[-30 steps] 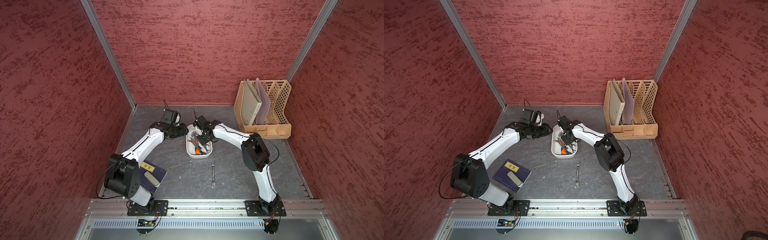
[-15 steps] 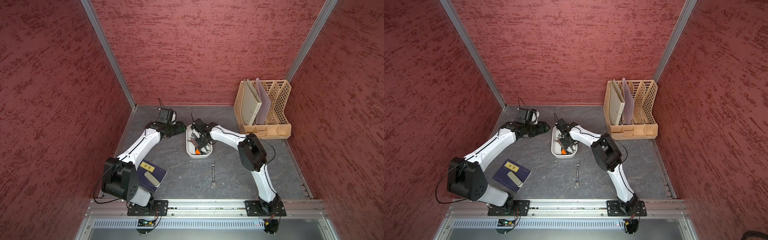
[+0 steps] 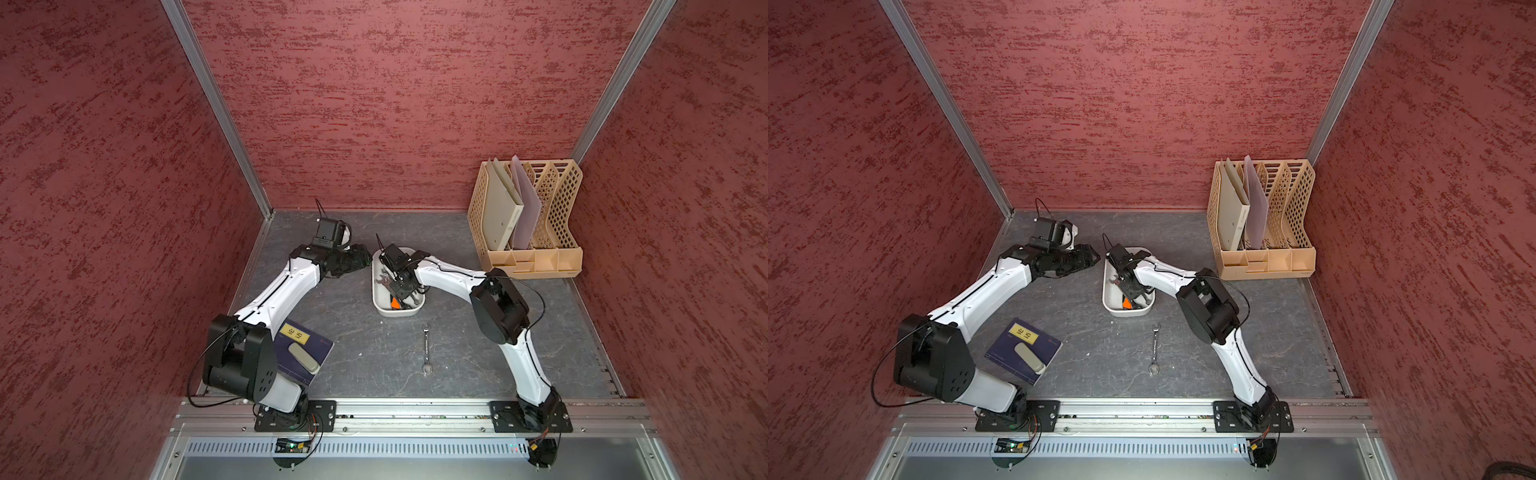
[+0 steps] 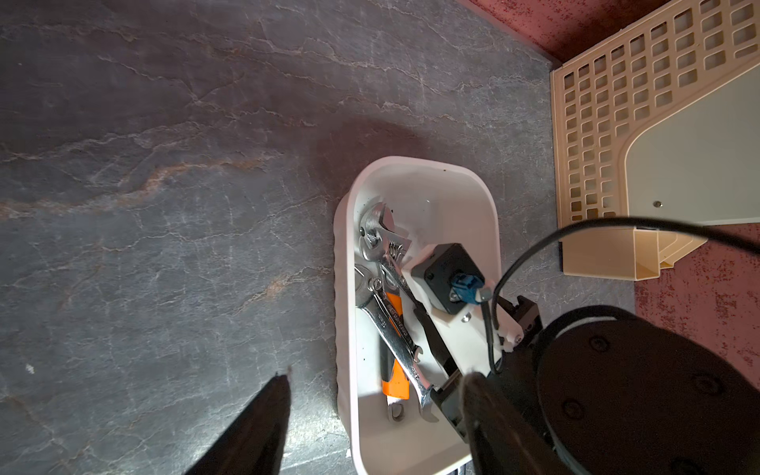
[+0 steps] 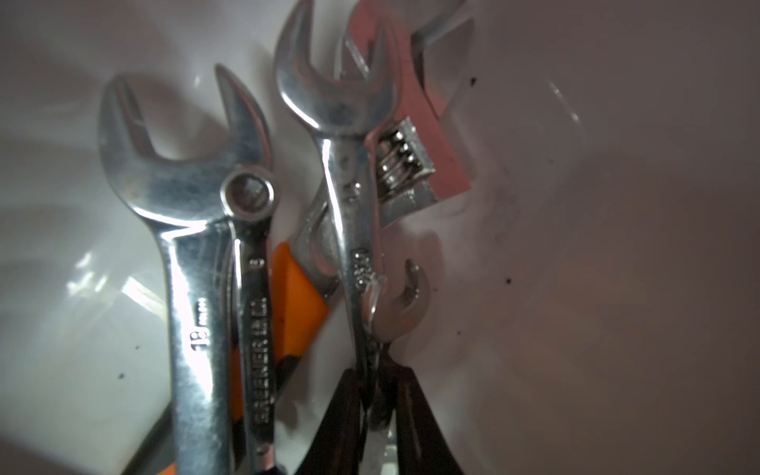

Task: Take out the wrench from the storage box
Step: Pick up the wrench from the storage box.

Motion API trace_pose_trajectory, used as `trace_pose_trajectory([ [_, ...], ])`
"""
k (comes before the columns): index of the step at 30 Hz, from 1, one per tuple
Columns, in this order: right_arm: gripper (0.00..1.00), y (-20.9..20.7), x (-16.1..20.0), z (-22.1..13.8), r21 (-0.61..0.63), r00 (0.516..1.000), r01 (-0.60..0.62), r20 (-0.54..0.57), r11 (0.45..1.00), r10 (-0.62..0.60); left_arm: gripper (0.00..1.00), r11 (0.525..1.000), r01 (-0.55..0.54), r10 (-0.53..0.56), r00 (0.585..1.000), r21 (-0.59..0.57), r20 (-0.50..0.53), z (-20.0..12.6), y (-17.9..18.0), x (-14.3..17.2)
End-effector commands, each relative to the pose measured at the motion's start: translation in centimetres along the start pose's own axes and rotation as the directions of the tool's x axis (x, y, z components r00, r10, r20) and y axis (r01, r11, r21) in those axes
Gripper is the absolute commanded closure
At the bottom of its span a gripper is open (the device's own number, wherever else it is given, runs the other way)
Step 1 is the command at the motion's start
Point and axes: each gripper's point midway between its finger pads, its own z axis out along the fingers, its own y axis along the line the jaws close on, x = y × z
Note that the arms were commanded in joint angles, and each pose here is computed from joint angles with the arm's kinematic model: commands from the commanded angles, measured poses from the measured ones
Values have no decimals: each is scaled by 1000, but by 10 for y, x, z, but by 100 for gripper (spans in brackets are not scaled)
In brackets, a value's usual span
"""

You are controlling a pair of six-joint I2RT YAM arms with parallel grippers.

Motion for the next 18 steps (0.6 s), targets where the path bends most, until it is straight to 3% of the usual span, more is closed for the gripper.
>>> trace_pose_trajectory([
  [1, 92, -5, -5, -6, 28, 1000, -14, 27, 1000, 13, 31, 1000, 12, -12, 1000, 19, 0, 1, -1, 0],
  [5, 100, -2, -10, -12, 5, 998, -35, 43, 999, 34, 30, 1000, 11, -11, 1000, 22, -2, 1, -2, 1],
  [18, 100, 3, -24, -24, -50, 992, -107, 68, 993, 110, 30, 999, 7, -7, 1000, 32, -2, 0, -4, 3],
])
